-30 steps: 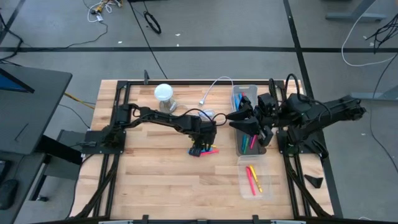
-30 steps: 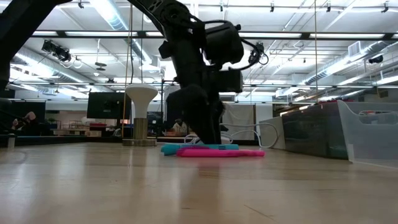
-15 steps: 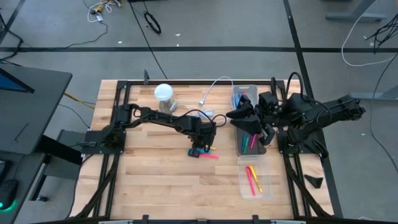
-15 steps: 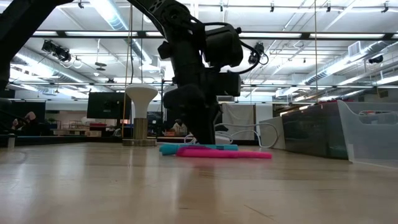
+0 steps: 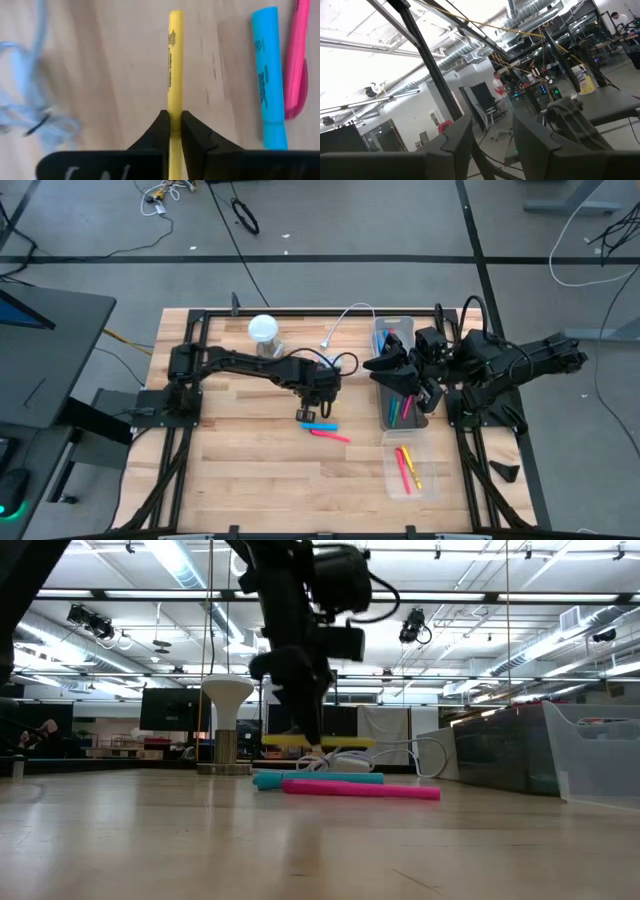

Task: Pick & Place Markers
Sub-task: Put the yellow pen into the transparent bin

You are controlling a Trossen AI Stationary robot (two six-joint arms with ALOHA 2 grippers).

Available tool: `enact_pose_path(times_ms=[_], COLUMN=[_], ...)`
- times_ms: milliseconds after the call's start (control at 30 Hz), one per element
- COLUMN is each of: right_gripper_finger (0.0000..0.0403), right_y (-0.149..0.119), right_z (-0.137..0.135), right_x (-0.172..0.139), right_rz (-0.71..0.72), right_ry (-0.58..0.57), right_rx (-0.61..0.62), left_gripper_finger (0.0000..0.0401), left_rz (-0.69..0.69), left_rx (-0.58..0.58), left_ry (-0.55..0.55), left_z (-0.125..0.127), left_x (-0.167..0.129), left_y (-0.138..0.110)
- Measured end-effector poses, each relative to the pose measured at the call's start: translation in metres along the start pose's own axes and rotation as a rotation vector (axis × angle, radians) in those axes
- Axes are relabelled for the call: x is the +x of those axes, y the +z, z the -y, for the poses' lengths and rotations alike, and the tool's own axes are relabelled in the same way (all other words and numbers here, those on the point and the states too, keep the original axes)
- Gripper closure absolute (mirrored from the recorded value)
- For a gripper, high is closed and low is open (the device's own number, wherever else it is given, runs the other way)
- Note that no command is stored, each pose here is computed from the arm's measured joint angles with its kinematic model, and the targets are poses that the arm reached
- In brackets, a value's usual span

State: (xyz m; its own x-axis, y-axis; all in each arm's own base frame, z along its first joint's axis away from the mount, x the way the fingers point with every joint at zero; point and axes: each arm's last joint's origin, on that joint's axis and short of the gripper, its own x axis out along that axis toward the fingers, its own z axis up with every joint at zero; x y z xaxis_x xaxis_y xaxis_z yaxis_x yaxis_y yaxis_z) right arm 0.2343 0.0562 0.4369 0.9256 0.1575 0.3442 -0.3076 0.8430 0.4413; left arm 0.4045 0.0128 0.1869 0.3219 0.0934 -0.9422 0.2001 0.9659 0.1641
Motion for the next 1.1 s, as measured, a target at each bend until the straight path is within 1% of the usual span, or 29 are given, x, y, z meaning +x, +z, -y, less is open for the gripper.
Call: enact_pose_path(times_ms=[100, 200, 333, 467, 533, 633, 800, 900, 1033, 1100], right_gripper_finger=[0.0261, 0.0261, 0.0261, 0.0261, 0.0261, 0.0261, 0.0258, 0.0243, 0.0212, 0.0196], right_y=[0.000, 0.000, -0.001, -0.003, -0.005, -0.009, -0.023, -0.035, -0.052, -0.061], right_z=[0.000, 0.000, -0.002, -0.003, -0.001, 0.005, 0.021, 0.028, 0.038, 0.044], right_x=[0.000, 0.000, 0.000, 0.000, 0.000, -0.001, 0.003, 0.011, 0.023, 0.029], right_rz=[0.000, -0.007, -0.053, -0.094, -0.111, -0.114, -0.170, -0.196, -0.218, -0.228], right_ry=[0.000, 0.013, 0.072, 0.087, 0.059, -0.039, -0.198, -0.244, -0.290, -0.311], right_rx=[0.014, 0.133, 0.302, 0.412, 0.457, 0.562, 0.706, 0.762, 0.825, 0.836], left_gripper_finger=[0.0375, 0.0375, 0.0375, 0.0375, 0.0375, 0.0375, 0.0375, 0.0375, 0.0375, 0.0375], left_rz=[0.006, 0.019, 0.064, 0.109, 0.114, 0.121, 0.113, 0.118, 0.144, 0.162], left_rx=[0.047, 0.113, 0.176, 0.219, 0.259, 0.350, 0.554, 0.641, 0.732, 0.767], left_ry=[0.059, 0.148, 0.263, 0.398, 0.461, 0.547, 0.669, 0.736, 0.813, 0.864], left_z=[0.002, 0.005, 0.009, 0.012, 0.015, 0.020, 0.032, 0.041, 0.054, 0.061], left_x=[-0.025, -0.055, -0.094, -0.132, -0.148, -0.171, -0.200, -0.215, -0.231, -0.237], left_y=[-0.002, -0.004, -0.007, -0.014, -0.018, -0.024, -0.031, -0.034, -0.034, -0.031])
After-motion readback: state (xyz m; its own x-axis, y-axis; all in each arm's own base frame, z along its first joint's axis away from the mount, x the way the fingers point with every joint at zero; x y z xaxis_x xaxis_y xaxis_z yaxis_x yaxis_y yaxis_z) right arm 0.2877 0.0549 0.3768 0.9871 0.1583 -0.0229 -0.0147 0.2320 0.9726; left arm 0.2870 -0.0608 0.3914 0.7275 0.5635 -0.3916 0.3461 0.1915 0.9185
